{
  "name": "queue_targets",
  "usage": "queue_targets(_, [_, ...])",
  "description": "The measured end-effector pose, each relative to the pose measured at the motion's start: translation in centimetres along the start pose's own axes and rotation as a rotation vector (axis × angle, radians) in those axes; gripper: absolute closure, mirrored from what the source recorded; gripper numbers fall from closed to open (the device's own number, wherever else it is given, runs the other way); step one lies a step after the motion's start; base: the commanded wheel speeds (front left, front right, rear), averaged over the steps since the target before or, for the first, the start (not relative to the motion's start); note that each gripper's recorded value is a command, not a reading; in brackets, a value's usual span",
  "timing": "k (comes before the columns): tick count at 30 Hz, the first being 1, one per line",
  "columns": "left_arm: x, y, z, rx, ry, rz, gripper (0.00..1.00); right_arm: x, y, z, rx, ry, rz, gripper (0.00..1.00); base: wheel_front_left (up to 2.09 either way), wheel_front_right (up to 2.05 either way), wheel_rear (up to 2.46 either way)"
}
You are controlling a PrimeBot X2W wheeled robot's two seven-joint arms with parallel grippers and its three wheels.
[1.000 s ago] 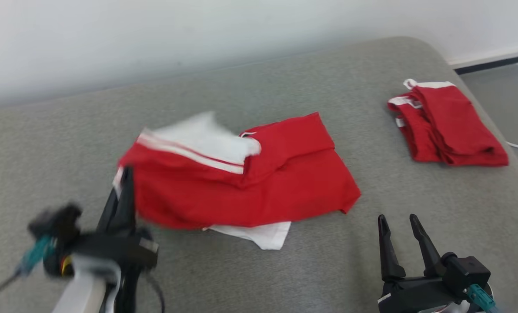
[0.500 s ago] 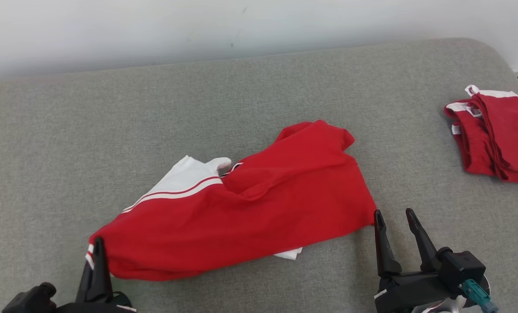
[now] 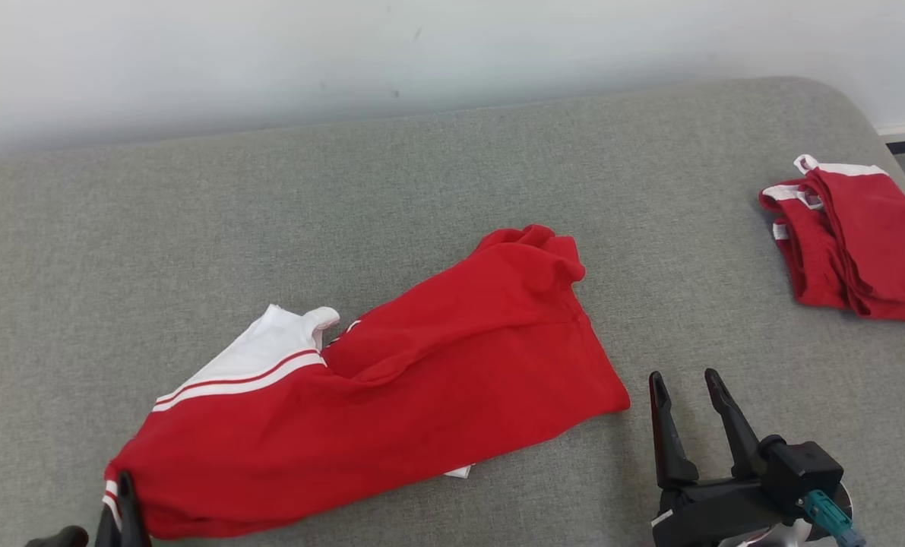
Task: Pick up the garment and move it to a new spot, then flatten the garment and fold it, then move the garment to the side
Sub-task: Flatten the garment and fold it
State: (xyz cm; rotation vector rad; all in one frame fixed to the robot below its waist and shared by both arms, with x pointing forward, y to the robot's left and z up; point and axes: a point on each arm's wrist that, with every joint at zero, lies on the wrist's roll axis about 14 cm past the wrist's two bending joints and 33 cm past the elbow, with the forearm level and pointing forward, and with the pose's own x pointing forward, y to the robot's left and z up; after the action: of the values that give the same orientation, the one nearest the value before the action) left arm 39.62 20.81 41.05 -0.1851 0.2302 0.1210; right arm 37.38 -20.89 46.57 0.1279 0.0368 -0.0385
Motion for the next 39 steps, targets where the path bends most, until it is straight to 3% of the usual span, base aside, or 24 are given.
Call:
queue_targets(12, [-2.8, -1.4, -4.8, 0.017, 0.189, -0.067, 1.00, 0.0, 0.0, 0.1, 0.000, -0.003, -0.001, 0.00, 0.00, 0.00, 0.00])
queue_targets(19, [-5.4, -4.8, -7.1, -0.065, 0.345, -0.255, 1.00, 0.3, 0.4, 0.0, 0.002, -0.003, 0.012, 0.00, 0.00, 0.00, 0.00])
queue_targets(23, [-6.4, -5.5, -8.0, -0.068, 0.436, -0.295, 1.00, 0.4, 0.6, -0.1, 0.003, -0.001, 0.017, 0.00, 0.00, 0.00, 0.00])
queue_targets(24, [-6.3, -5.5, -7.8, -0.068, 0.433, -0.294, 0.93, 0.4, 0.6, -0.1, 0.003, -0.001, 0.018, 0.00, 0.00, 0.00, 0.00])
queue_targets(25, [-6.3, -5.4, -7.7, -0.072, 0.431, -0.286, 0.00, 0.4, 0.6, 0.0, 0.003, -0.001, 0.019, 0.00, 0.00, 0.00, 0.00])
queue_targets(32, [-6.4, -5.6, -7.2, -0.162, 0.453, -0.265, 0.00, 0.2, 0.3, 0.2, 0.004, -0.009, 0.009, 0.00, 0.00, 0.00, 0.00])
queue_targets(39, [-5.1, -2.1, -3.6, -0.191, 0.322, -0.158, 0.00, -0.1, -0.4, 0.7, -0.003, -0.021, -0.011, 0.00, 0.00, 0.00, 0.00])
